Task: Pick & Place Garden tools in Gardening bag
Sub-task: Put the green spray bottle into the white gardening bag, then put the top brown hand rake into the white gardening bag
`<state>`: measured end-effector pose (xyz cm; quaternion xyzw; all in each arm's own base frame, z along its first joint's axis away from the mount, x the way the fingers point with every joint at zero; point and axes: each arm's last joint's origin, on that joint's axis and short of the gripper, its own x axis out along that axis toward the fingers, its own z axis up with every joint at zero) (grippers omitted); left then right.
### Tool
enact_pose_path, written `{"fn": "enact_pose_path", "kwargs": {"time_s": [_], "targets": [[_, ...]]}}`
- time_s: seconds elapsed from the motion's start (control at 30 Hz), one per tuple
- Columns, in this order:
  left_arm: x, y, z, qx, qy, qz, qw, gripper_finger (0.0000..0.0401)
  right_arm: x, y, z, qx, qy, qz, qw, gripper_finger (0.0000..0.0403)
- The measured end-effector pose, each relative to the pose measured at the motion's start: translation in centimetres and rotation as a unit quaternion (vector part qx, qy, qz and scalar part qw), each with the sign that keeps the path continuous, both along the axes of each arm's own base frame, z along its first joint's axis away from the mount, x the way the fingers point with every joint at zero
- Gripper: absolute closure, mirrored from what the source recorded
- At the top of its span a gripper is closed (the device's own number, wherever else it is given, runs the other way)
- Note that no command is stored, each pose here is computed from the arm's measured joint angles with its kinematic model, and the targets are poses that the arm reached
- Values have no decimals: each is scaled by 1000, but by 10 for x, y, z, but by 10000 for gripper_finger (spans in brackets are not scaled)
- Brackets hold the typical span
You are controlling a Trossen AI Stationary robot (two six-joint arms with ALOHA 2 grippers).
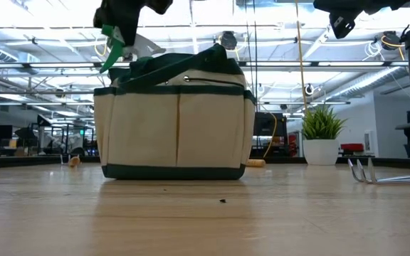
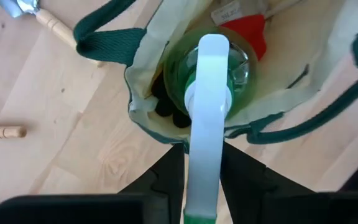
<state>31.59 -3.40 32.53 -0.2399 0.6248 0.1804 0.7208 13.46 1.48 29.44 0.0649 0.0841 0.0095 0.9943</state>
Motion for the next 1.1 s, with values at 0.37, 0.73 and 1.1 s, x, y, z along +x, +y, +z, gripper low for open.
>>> {"fn": "enact_pose_path", "kwargs": {"time_s": [0.37,0.73,1.1], "targets": [[-19,2,24,-4,-43,15,999,302,0,0,0,0,-2,0,1000,403],[-44,7,48,22,-83,40,996,302,0,0,0,0,-1,-1,1000,403],[-76,18,61,129,-63,124,982,311,0,0,0,0,-1,-2,1000,403]]}}
